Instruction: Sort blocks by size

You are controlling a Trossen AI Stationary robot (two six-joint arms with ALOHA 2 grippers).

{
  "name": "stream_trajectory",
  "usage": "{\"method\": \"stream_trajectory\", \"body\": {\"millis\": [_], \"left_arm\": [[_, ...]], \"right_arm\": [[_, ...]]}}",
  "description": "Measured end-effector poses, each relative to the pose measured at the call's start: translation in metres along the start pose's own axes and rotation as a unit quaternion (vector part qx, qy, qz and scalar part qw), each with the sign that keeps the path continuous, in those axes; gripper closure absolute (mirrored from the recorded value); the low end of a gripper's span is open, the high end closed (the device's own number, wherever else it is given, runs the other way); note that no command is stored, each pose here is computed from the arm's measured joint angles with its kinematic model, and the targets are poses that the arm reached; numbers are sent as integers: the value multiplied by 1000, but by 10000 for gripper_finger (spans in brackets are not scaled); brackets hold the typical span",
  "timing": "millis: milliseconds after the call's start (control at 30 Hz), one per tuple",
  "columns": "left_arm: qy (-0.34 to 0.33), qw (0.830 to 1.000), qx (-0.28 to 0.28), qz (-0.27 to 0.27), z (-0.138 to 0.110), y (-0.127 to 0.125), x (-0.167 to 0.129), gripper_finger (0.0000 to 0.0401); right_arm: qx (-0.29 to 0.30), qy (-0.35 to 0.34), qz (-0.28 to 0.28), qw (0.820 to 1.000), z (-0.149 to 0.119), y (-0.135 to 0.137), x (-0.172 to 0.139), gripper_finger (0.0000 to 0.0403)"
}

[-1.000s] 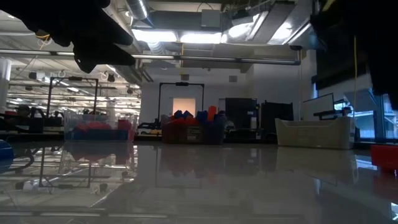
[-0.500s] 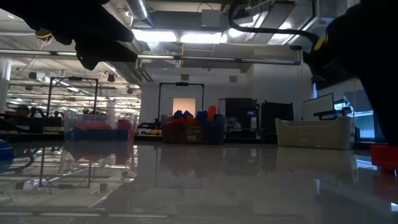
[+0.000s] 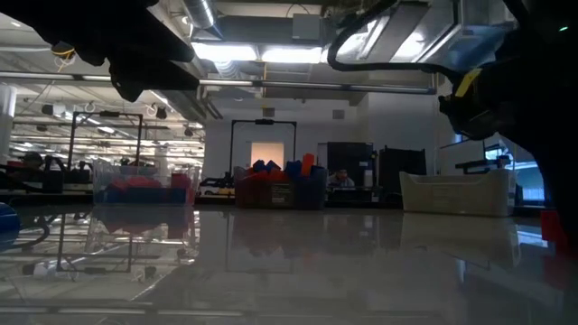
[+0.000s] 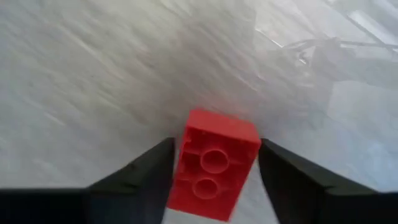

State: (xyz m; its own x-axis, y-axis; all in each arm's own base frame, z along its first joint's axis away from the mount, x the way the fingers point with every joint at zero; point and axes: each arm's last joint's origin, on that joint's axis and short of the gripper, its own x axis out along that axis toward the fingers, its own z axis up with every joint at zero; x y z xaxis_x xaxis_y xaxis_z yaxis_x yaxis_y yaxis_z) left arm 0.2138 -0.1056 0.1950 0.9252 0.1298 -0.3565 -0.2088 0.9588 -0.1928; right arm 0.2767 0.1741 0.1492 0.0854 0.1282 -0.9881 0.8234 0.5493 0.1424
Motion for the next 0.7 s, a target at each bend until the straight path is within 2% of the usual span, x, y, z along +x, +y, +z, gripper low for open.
{"method": "stream_trajectory", "body": {"millis": [200, 500, 700], "left_arm": [[0, 1000, 0, 0, 0, 0, 0, 191], [0, 1000, 0, 0, 0, 0, 0, 191], [0, 1000, 0, 0, 0, 0, 0, 191]], "right_arm": [[-21, 0, -12, 1000, 0, -2, 0, 265], [-61, -13, -16, 998, 0, -4, -4, 265], [-70, -37, -19, 997, 3, -7, -27, 260]]}}
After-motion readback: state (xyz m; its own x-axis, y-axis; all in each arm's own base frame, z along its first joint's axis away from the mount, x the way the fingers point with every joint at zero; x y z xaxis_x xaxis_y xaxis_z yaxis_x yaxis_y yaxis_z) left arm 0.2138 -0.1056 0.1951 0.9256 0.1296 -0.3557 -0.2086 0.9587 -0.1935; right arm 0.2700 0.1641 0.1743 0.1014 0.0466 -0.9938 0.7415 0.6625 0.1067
